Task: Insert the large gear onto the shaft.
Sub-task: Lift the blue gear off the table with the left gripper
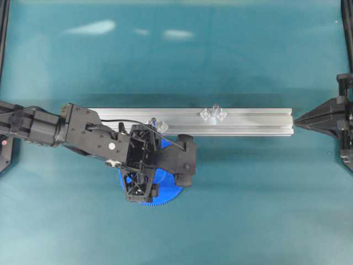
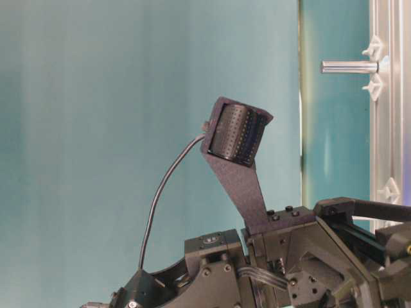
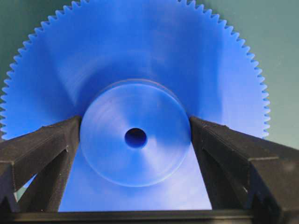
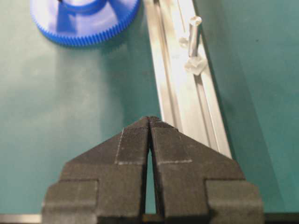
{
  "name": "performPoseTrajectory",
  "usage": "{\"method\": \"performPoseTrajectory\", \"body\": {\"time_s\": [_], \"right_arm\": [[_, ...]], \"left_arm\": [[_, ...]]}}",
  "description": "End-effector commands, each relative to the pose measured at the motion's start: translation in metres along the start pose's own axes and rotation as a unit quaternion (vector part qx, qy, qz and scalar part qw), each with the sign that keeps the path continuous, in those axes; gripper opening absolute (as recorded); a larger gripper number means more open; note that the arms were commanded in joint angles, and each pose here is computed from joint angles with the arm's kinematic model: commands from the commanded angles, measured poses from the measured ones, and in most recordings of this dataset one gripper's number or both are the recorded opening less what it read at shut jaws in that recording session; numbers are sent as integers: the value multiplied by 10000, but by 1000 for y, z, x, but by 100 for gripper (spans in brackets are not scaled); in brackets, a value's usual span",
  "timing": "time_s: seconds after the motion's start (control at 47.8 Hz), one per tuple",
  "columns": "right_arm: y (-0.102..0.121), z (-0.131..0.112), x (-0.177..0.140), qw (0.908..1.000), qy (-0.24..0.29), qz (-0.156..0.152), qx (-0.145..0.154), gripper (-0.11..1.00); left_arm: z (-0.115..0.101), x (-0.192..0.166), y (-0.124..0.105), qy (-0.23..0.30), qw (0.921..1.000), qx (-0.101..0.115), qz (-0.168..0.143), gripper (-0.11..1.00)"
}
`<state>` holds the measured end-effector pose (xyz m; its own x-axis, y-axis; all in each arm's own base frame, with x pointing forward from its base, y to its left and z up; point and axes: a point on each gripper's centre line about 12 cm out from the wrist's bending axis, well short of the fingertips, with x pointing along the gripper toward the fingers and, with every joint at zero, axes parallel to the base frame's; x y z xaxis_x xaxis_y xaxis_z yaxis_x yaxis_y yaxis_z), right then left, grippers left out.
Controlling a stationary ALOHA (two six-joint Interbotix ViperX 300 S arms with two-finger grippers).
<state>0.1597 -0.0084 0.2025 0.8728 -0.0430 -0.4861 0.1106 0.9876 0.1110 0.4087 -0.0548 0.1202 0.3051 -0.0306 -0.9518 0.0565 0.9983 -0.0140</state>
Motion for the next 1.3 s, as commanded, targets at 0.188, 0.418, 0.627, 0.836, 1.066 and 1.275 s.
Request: {"method": "performPoseTrajectory", "body": {"time_s": [0.188, 0.418, 0.627, 0.836, 1.066, 1.275], "right_arm": [[1, 4, 0, 10000, -38, 7, 61, 6], [1, 4, 0, 10000, -45, 8, 61, 6], [0, 3, 0, 10000, -31, -1, 65, 6], [0, 3, 0, 10000, 8, 2, 61, 6], [0, 2, 0, 10000, 30, -7, 72, 6], [0, 3, 0, 10000, 23, 1, 68, 6]], "left_arm": [[1, -4, -1, -31, 10000, 5, -2, 95], [0, -1, -2, 68, 10000, 18, 10, 95], [1, 0, -2, 68, 10000, 26, 10, 93], [3, -2, -2, 106, 9999, 48, 12, 76], [1, -3, -2, 243, 9997, 17, 29, 76], [2, -4, -2, 229, 9997, 34, 22, 76]]}}
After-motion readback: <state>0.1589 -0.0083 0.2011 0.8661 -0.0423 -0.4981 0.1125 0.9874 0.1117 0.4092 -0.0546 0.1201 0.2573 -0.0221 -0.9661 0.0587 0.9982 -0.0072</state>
